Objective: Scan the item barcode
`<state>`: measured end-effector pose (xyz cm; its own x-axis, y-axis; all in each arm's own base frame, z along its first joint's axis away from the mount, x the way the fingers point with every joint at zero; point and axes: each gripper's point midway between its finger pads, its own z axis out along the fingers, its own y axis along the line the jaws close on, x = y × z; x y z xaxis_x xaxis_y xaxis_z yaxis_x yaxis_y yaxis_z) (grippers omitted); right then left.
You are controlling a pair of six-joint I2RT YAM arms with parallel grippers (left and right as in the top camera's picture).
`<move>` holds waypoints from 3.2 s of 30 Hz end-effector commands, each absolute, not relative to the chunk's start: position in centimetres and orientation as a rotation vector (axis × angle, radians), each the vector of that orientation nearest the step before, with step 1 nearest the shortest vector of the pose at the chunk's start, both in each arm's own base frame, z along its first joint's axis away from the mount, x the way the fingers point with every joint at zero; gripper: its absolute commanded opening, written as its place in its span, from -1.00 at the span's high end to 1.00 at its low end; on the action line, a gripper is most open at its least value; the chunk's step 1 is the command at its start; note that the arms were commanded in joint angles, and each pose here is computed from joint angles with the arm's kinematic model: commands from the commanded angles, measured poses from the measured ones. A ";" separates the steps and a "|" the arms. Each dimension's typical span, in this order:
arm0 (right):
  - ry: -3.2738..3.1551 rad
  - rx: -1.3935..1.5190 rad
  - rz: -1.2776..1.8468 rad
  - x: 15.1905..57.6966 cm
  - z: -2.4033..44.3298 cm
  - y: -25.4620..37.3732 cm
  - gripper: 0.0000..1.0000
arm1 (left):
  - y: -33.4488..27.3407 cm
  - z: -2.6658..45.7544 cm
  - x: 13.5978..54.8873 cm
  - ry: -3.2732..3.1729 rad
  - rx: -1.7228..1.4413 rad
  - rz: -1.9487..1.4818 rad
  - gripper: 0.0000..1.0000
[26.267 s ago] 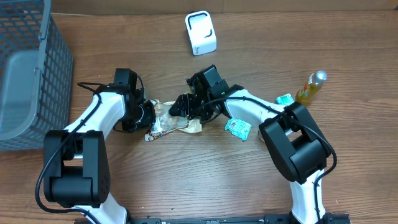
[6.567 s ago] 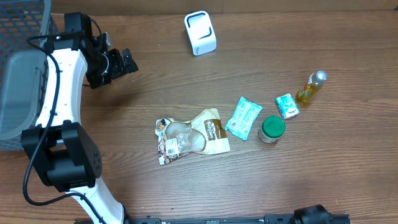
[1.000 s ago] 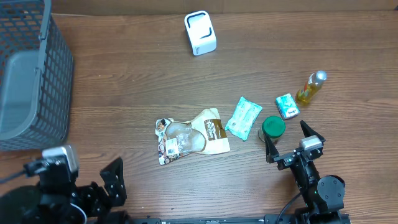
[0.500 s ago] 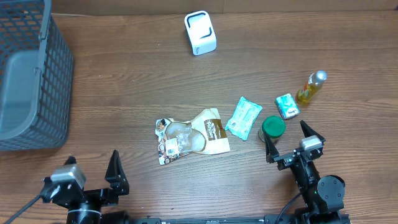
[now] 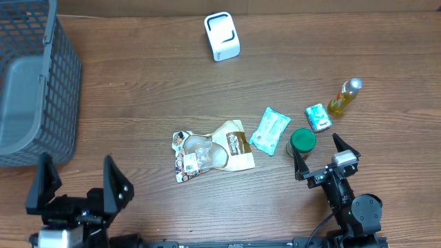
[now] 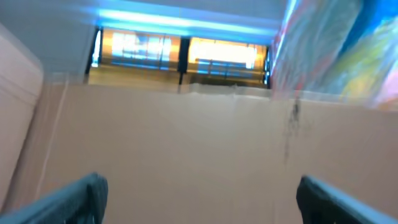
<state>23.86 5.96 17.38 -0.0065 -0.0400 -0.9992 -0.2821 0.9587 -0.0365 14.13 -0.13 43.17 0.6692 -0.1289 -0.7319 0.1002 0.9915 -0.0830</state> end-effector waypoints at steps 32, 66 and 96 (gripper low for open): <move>1.571 -0.249 0.184 23.9 17.2 5.8 -1.00 | 3.8 16.6 24.3 1.573 -0.317 0.004 -0.99; 1.571 -0.249 0.184 23.9 17.2 5.8 -1.00 | 3.6 15.9 24.3 1.617 -0.236 0.065 -0.99; 1.571 -0.249 0.184 23.9 17.2 5.8 -1.00 | 3.6 15.9 24.3 1.617 -0.236 0.065 -0.99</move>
<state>23.86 5.96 17.40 -0.0060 -0.0403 -0.9992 -0.2821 0.9587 -0.0370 24.34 3.69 15.89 -0.0446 -0.1282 -0.9907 -0.1961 0.9736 -0.1172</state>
